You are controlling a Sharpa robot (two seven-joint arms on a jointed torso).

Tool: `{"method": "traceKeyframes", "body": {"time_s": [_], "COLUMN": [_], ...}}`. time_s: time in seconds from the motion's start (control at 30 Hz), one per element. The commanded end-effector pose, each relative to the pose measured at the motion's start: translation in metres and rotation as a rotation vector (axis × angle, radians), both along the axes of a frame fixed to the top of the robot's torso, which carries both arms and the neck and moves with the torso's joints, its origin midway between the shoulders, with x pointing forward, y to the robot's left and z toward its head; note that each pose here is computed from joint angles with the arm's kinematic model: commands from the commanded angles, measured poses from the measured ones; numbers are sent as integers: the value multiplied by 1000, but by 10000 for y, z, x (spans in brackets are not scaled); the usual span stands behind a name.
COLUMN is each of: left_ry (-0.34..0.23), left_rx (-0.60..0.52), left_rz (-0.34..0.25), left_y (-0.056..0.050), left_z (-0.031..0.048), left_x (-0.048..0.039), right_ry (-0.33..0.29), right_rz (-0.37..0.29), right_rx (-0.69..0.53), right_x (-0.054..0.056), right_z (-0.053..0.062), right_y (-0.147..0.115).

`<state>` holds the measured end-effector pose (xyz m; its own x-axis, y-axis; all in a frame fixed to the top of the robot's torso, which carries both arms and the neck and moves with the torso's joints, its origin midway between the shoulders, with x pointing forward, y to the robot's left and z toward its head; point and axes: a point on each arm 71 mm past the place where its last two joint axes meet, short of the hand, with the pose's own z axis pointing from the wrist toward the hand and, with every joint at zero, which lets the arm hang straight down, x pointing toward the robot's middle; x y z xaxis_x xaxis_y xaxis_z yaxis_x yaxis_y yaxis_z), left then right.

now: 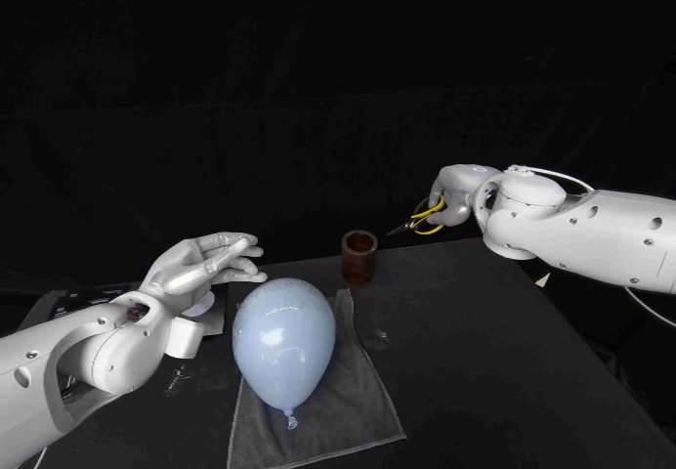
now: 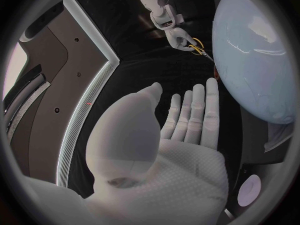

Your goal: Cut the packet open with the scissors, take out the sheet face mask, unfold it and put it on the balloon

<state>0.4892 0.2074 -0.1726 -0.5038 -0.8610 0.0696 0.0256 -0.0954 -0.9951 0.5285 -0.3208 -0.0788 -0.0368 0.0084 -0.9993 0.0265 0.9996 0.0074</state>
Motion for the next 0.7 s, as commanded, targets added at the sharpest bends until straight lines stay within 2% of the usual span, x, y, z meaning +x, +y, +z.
{"method": "traceKeyframes", "body": {"time_s": [0.03,0.4,0.7], "left_ry": [-13,-12,-11], "left_rx": [-7,-4,-3], "left_rz": [-20,-15,-15], "left_y": [-36,-42,-54], "left_z": [17,0,-10], "left_x": [7,43,58], "right_ry": [-2,-27,-21], "right_rz": [4,34,82], "right_rx": [-25,-37,-44], "right_x": [18,48,-3], "right_z": [96,348,416], "right_y": [56,220,409]}}
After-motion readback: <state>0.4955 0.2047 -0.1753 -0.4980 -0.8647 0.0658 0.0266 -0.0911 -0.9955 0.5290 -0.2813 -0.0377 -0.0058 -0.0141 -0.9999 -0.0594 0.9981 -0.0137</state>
